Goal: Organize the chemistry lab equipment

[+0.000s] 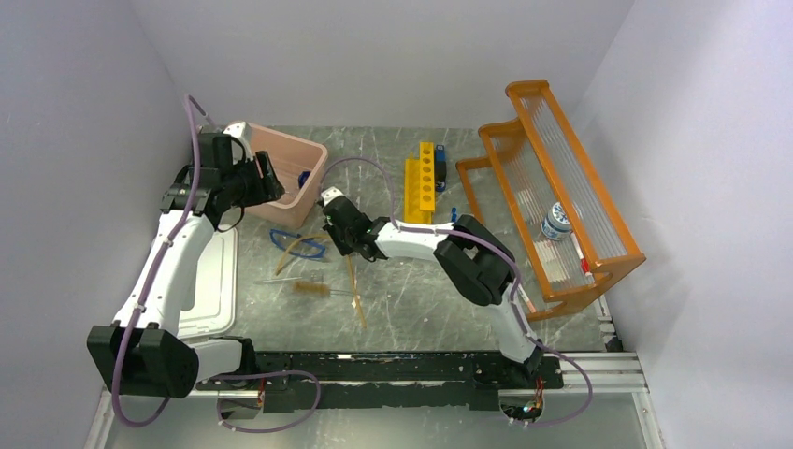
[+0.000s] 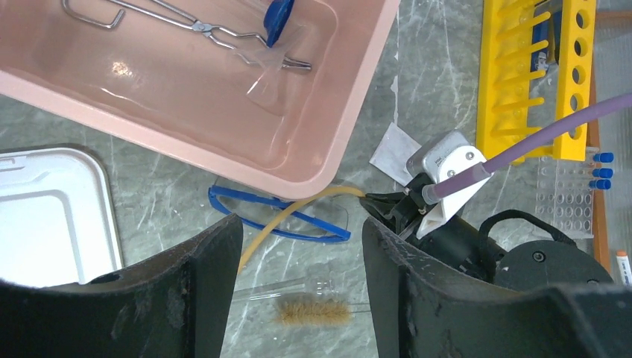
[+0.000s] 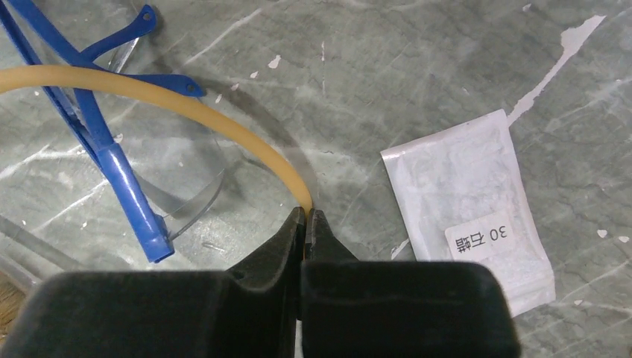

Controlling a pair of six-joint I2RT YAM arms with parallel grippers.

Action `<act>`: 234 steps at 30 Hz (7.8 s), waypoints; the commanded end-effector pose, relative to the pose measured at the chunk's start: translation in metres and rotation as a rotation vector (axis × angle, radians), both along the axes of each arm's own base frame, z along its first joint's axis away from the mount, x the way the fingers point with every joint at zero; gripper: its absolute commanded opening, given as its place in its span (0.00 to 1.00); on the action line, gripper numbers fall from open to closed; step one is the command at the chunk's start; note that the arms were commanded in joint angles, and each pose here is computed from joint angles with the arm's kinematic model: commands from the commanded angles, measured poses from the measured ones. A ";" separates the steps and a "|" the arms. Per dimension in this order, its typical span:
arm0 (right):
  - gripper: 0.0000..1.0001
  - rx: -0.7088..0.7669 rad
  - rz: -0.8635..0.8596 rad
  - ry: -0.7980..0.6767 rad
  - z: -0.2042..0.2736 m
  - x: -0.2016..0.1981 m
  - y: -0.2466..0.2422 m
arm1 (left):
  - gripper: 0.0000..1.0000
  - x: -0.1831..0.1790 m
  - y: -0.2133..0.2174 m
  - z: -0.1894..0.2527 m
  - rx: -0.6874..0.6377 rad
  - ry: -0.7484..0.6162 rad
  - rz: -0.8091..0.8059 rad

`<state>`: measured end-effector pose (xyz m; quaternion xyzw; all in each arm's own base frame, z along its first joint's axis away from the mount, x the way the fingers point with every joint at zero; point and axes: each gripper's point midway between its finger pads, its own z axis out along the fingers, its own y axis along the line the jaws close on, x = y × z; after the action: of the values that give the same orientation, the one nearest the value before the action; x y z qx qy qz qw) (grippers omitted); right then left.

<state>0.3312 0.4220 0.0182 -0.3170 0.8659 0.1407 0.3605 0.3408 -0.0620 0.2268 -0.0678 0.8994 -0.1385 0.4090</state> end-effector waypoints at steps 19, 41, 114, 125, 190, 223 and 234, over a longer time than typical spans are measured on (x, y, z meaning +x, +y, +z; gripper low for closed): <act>0.00 0.311 0.015 -0.305 0.212 0.013 0.003 | 0.68 0.005 -0.060 0.042 -0.341 -0.057 -0.147; 0.00 0.479 0.414 -0.353 0.298 -0.006 -0.032 | 0.64 -0.006 -0.123 0.104 -0.297 -0.439 -0.749; 0.14 0.447 0.599 -0.192 0.308 -0.006 -0.072 | 0.05 -0.025 -0.182 0.095 -0.186 -0.517 -1.129; 0.71 0.485 0.259 -0.441 0.355 0.030 -0.110 | 0.05 0.024 -0.121 0.134 0.056 -0.574 -0.604; 0.68 0.483 0.118 -0.258 0.275 0.047 -0.101 | 0.53 0.188 0.084 0.024 0.147 -0.304 0.228; 0.65 0.001 0.794 -0.021 0.009 -0.096 -0.027 | 0.57 0.005 0.018 0.018 0.016 -0.134 0.166; 0.36 -0.031 0.865 0.012 -0.017 -0.110 -0.018 | 0.56 0.002 0.011 0.020 -0.017 -0.137 0.141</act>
<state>0.2279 0.3995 0.0170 -0.6398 0.6667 0.2679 0.2727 0.3448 -0.0473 0.2313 -0.1274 0.8696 -0.1071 0.4649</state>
